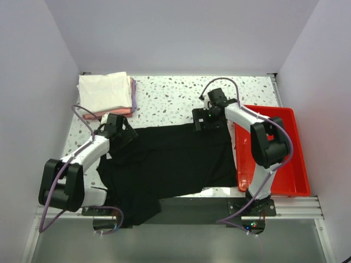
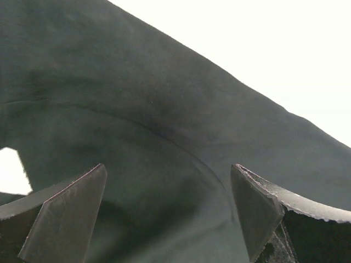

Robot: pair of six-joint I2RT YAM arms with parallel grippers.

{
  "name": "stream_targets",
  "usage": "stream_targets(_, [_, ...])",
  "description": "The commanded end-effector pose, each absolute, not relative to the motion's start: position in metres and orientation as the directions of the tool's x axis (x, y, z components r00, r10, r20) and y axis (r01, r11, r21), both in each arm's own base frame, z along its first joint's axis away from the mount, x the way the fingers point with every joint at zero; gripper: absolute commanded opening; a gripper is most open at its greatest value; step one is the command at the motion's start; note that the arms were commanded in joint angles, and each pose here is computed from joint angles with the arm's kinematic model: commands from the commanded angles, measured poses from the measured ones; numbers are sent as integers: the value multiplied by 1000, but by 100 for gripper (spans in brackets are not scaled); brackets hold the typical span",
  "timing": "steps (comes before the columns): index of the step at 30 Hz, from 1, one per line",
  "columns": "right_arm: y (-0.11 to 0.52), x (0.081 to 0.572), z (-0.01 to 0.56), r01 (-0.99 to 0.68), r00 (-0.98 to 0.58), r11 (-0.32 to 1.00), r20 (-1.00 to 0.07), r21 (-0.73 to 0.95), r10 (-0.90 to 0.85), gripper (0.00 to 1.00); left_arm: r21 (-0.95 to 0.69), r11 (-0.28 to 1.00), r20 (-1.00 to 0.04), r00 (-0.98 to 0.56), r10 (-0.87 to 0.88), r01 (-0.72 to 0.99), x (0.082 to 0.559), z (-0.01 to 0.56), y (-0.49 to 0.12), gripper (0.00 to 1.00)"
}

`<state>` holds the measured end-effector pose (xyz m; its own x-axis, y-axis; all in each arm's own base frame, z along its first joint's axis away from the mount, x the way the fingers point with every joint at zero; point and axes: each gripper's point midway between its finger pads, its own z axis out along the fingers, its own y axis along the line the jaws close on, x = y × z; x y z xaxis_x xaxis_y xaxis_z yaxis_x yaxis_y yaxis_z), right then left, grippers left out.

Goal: Fold and stack the t-shirts
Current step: Fold the tshirt

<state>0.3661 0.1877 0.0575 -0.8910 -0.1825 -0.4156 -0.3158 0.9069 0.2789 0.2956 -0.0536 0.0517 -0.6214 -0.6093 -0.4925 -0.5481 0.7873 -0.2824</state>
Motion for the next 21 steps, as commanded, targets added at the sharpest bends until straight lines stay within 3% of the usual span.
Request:
stream_targets(1, [183,380,48,-231,-906,939,-409,254,-112,99,-367,796,-522,-602,-604,-481,330,46,-63,100])
stream_targets(12, [154,398,12,-179,-931,973,-346,144,-120,99,-257,808,-511,-635,-579,-529,360,13,-42,100])
stream_targets(17, [150,428,26,-212,-911,973,-378,93,-162,99,-289,831,-526,-646,-553,-476,384,26,-50,100])
stream_targets(21, [160,449,64,-276,-865,957,-459,94,-204,99,-301,841,-601,-595,-533,-450,407,70,-45,100])
